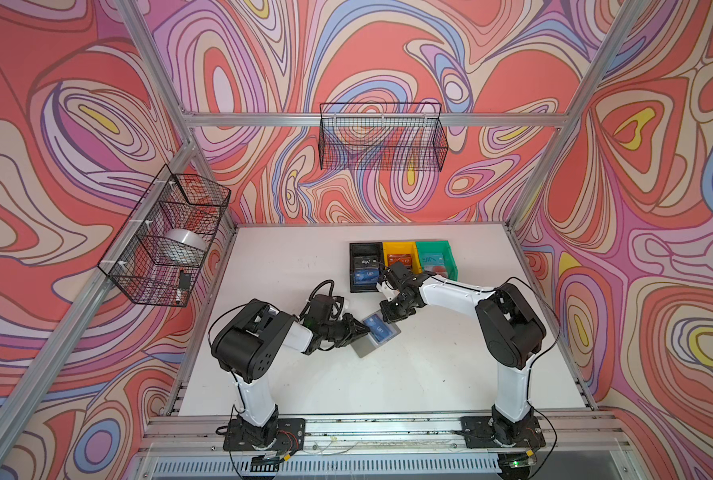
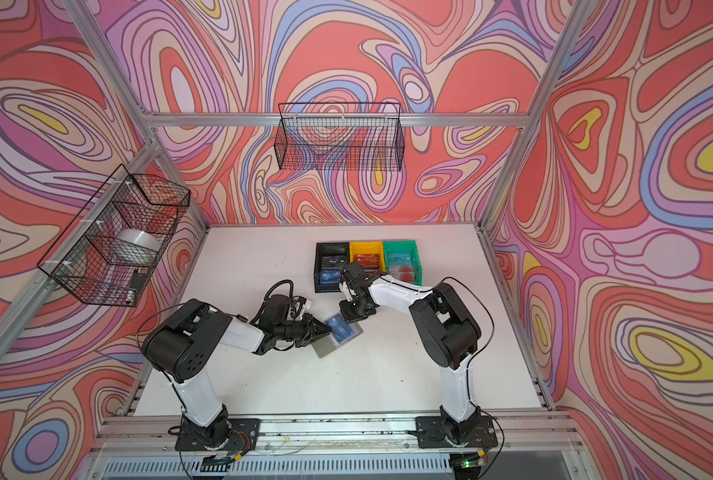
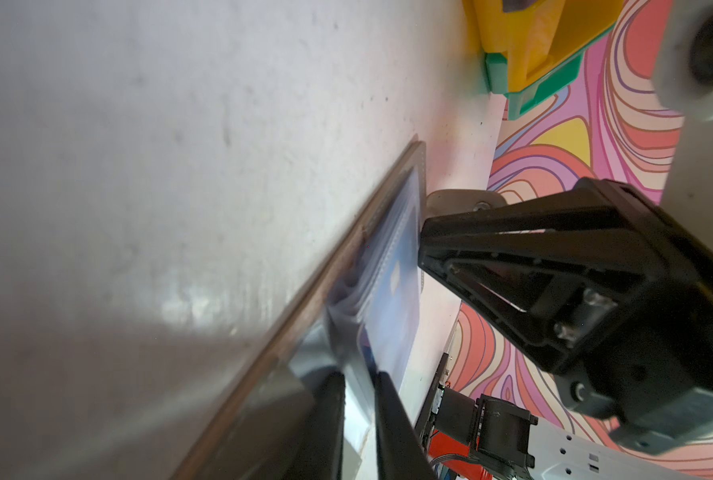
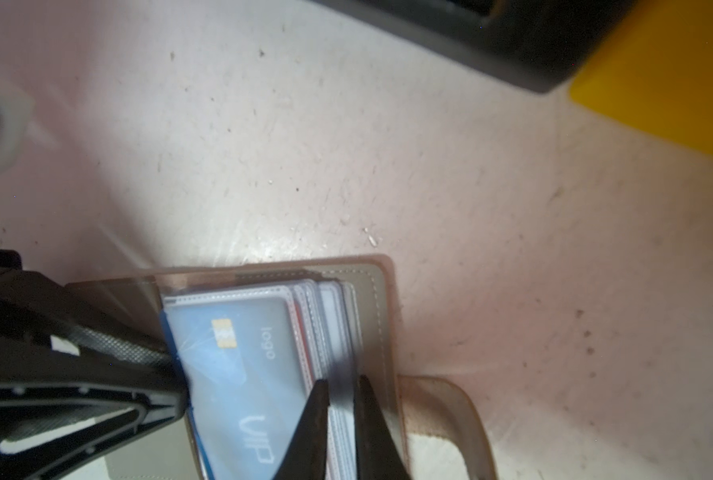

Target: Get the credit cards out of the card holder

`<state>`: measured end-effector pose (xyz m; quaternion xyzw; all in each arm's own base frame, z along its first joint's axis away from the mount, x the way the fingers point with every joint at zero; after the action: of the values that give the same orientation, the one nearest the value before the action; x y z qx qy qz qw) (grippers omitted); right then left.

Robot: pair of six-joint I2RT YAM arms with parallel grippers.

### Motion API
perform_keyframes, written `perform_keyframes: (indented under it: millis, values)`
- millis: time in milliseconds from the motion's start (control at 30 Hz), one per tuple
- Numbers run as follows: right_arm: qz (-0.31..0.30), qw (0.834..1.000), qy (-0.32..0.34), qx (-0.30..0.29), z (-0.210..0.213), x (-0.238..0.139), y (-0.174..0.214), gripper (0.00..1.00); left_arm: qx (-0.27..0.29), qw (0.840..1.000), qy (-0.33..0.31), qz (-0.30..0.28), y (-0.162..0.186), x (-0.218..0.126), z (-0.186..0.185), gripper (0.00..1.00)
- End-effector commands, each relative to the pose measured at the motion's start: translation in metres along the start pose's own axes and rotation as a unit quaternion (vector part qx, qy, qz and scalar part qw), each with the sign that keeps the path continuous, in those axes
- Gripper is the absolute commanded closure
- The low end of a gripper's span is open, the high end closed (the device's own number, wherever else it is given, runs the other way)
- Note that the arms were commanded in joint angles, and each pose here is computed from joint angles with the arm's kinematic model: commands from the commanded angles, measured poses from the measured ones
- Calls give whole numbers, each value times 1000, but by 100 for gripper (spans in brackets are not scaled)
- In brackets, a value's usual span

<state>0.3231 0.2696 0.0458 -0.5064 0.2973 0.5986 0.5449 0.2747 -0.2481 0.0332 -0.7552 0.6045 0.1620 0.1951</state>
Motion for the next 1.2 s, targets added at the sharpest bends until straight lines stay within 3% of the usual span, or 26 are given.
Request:
perform_keyframes:
  millis: [0, 567, 833, 1167]
  values:
    - [13, 1000, -13, 1, 7, 0, 11, 85, -12, 1000, -25, 4, 5, 1, 14, 82]
    - [16, 1000, -13, 6, 7, 1, 13, 85, -1, 1000, -25, 10, 11, -10, 2, 84]
    - [20, 1000, -11, 11, 5, 6, 14, 85, -13, 999, -27, 28, 29, 0, 10, 85]
    - [22, 1000, -11, 11, 5, 6, 16, 85, -19, 999, -25, 25, 27, 7, 13, 84]
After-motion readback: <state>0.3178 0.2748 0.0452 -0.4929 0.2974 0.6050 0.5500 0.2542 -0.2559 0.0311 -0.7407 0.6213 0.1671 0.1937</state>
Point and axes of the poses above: each gripper's point midway between its finger pads, its own x axis out along the fingers, its own z axis along the line the jaws close on, y = z × x, the point moved 2 cm from there along -x, back along the fingers, and after that the axes turned 7 degrees about x, right-handed, at the moved point
